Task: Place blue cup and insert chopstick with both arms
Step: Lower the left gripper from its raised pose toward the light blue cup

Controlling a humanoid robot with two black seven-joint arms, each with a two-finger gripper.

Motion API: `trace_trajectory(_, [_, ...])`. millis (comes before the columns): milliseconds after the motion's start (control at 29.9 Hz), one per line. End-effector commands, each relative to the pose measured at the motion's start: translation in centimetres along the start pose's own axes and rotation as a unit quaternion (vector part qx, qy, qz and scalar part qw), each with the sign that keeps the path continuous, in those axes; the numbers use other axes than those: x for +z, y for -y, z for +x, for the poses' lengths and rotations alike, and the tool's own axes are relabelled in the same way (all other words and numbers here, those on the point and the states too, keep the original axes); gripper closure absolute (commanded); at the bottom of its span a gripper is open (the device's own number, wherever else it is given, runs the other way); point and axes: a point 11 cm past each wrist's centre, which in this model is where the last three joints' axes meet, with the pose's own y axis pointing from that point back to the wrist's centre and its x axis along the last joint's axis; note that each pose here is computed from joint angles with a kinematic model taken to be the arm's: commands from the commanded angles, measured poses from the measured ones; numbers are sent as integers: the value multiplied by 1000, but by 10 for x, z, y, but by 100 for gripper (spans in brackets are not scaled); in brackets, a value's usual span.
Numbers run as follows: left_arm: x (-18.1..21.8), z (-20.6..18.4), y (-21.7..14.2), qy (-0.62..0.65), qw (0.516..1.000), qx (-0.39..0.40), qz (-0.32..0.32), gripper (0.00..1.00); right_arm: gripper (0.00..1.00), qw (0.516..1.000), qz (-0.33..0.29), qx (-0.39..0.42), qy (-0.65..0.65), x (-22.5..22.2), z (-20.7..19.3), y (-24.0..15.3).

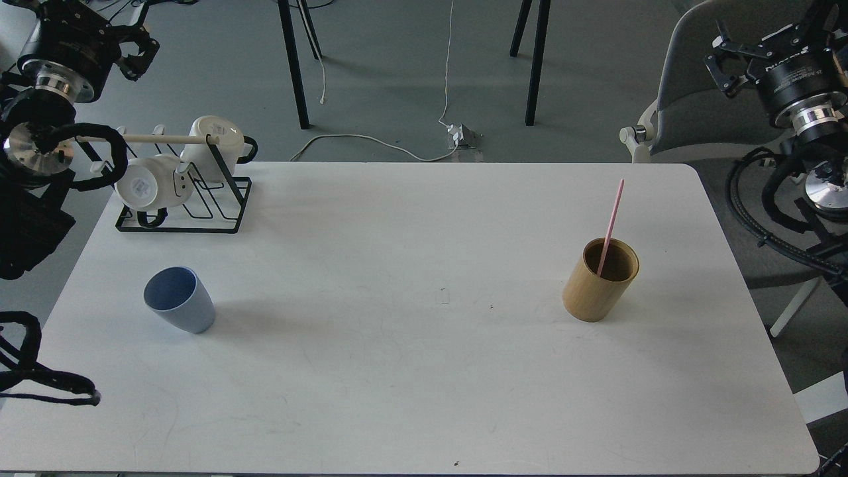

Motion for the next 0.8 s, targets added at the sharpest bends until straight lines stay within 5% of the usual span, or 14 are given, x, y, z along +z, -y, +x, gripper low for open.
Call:
trace_trajectory(0, [1, -1, 0, -3, 1000, -1, -4, 1, 0, 1000, 1, -1, 0, 0, -1, 1])
trace_trajectory(435, [14, -6, -2, 42, 998, -27, 23, 0, 0, 1000, -3, -9, 2, 2, -5, 1])
trace_trajectory(769, [42, -34, -35, 349, 910, -158, 157, 1, 0, 1000, 0, -8, 0, -2, -4, 0])
